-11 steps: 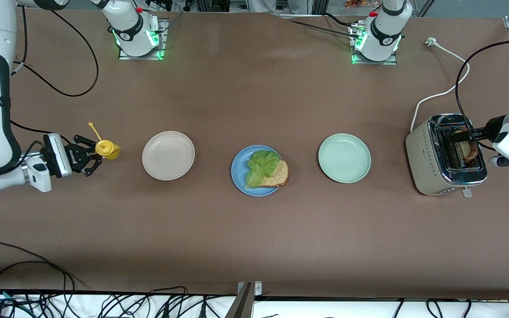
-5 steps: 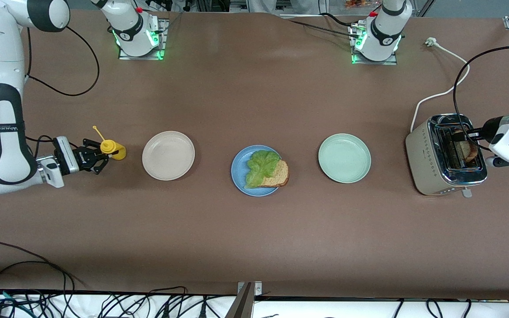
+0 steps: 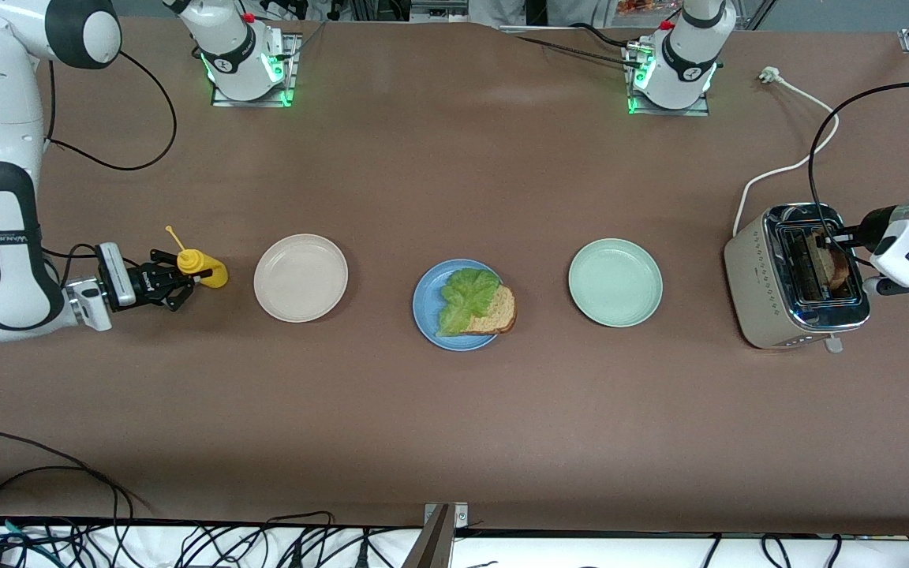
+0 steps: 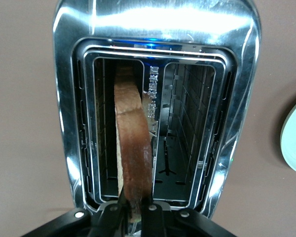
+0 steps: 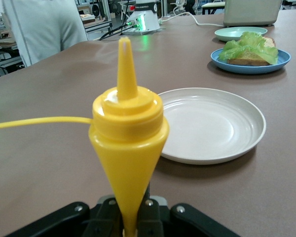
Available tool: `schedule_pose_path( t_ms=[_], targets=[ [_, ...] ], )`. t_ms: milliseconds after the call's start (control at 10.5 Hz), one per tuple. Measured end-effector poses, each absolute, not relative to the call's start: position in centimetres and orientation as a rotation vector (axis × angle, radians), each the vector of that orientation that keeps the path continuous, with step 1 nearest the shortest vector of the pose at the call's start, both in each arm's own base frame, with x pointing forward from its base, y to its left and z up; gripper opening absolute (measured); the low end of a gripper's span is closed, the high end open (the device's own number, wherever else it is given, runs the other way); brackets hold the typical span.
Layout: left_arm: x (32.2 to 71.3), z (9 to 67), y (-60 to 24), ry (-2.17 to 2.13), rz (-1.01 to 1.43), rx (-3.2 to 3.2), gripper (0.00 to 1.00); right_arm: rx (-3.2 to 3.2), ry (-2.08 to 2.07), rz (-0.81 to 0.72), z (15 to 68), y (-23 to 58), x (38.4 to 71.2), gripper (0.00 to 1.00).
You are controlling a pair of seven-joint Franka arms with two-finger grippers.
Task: Make sandwich in blue plate with both arms
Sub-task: 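Set down the mustard bottle while the left gripper grasps the toaster bread, then lift the bread slice out of the toaster with the left gripper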
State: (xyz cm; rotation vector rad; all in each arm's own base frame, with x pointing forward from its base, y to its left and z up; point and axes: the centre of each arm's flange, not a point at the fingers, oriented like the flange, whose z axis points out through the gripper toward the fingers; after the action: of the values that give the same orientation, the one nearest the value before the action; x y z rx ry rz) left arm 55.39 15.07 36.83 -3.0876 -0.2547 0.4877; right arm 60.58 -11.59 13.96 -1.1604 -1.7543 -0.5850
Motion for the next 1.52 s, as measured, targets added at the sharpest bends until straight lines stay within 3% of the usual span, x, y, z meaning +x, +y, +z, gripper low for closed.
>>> schedule_pose_path(
  t_ms=[95, 665, 760, 1141, 1521],
  targets=[
    [55.4, 36.9, 15.1, -0.235, 0.484, -3.091, 0.11, -1.16, -1.747, -0.594, 13.8, -11.6, 60.6, 0.14],
    [55.2, 42.6, 14.5, -0.128, 0.364, -3.117, 0.11, -1.178, -1.716, -0.593, 16.4, -12.9, 61.7, 0.94],
    [55.2, 44.2, 14.0, -0.109, 0.345, -3.121, 0.08, -1.205, -1.701, -0.575, 17.9, -13.4, 62.3, 1.0],
    [55.9, 51.1, 10.3, 0.006, 0.228, -3.13, 0.08, -1.473, -1.615, -0.38, 24.5, -17.3, 64.0, 1.0],
    [56.7, 51.9, 5.4, 0.138, 0.194, -3.197, 0.08, -1.842, -1.402, -0.077, 28.3, -20.0, 64.7, 1.0]
  ],
)
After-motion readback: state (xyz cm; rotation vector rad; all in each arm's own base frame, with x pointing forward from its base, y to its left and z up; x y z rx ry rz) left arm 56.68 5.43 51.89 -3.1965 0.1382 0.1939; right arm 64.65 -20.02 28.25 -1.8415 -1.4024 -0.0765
